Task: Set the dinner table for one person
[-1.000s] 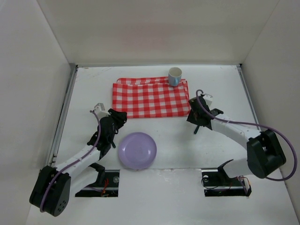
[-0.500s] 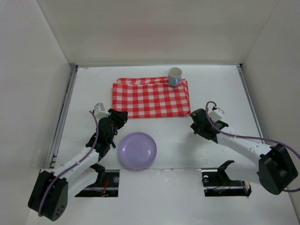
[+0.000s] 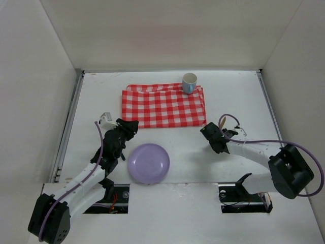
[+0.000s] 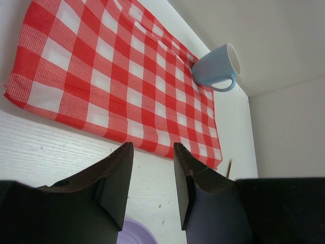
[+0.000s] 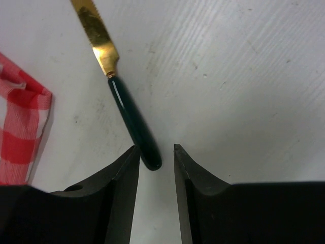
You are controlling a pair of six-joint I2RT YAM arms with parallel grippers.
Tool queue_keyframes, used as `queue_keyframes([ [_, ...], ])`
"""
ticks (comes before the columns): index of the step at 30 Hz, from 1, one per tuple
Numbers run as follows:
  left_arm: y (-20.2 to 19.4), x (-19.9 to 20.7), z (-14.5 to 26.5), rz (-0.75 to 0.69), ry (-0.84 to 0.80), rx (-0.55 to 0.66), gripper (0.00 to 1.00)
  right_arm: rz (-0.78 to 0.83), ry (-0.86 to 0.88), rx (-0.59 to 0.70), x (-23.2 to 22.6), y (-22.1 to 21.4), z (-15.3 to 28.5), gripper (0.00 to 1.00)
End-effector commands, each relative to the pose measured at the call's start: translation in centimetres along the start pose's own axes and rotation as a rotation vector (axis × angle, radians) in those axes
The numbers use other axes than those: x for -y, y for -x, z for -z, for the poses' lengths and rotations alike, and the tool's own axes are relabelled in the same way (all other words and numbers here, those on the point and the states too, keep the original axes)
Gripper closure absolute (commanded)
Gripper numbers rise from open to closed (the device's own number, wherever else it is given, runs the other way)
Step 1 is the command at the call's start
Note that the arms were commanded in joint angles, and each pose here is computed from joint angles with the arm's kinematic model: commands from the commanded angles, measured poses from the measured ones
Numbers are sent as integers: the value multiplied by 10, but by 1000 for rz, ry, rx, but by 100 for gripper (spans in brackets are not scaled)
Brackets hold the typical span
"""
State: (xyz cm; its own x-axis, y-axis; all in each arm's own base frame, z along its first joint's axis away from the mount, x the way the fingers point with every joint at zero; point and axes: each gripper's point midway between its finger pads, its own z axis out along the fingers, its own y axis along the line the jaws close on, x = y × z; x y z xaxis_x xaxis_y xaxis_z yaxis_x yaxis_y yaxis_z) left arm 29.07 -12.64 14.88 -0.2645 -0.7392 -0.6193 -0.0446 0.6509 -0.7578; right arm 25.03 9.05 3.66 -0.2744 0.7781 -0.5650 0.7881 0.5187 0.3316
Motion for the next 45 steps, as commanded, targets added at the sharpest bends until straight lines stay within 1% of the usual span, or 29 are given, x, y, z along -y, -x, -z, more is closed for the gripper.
queue_keyframes([
  [1, -1, 4, 3, 21, -24, 0, 65, -77, -26, 73, -4, 15, -2, 58],
  [3, -1, 4, 3, 21, -26, 0, 65, -66, -29, 90, -8, 19, -4, 57],
  [5, -2, 3, 3, 20, -23, -2, 65, -37, -25, 86, -16, 20, -6, 55],
  [8, -3, 2, 3, 19, -22, -5, 65, 17, -2, 68, -26, 15, -9, 56],
  [13, -4, 4, 3, 19, -29, -9, 65, 35, -11, 70, -28, 12, -9, 57],
  [16, -5, 4, 3, 18, -30, -10, 65, 31, -8, 45, -30, 7, -10, 57],
  [22, -3, 3, 3, 19, -26, -6, 65, 63, -8, 25, -27, 3, -6, 67],
  [28, -3, 0, 2, 19, -18, -2, 65, 107, 49, -54, -38, -12, -1, 83],
  [29, -2, 1, 3, 20, -20, -1, 65, 118, 51, -72, -39, -18, -2, 84],
  [32, -1, 1, 3, 21, -22, 2, 65, 123, 51, -84, -39, -22, -3, 84],
  [33, -1, 1, 4, 21, -21, 1, 65, 152, 55, -114, -37, -43, -7, 76],
  [34, -2, 0, 3, 19, -18, 2, 65, 163, 54, -115, -36, -48, -7, 71],
  [39, -3, -1, 3, 19, -15, -3, 64, 199, 53, -120, -31, -55, -8, 65],
  [41, -3, -1, 2, 19, -15, -4, 64, 221, 62, -121, -33, -55, -8, 67],
  [42, -3, -2, 2, 19, -12, -3, 64, 232, 64, -118, -34, -54, -8, 73],
  [45, -2, -3, 2, 20, -8, 0, 64, 261, 89, -131, -34, -60, 3, 81],
])
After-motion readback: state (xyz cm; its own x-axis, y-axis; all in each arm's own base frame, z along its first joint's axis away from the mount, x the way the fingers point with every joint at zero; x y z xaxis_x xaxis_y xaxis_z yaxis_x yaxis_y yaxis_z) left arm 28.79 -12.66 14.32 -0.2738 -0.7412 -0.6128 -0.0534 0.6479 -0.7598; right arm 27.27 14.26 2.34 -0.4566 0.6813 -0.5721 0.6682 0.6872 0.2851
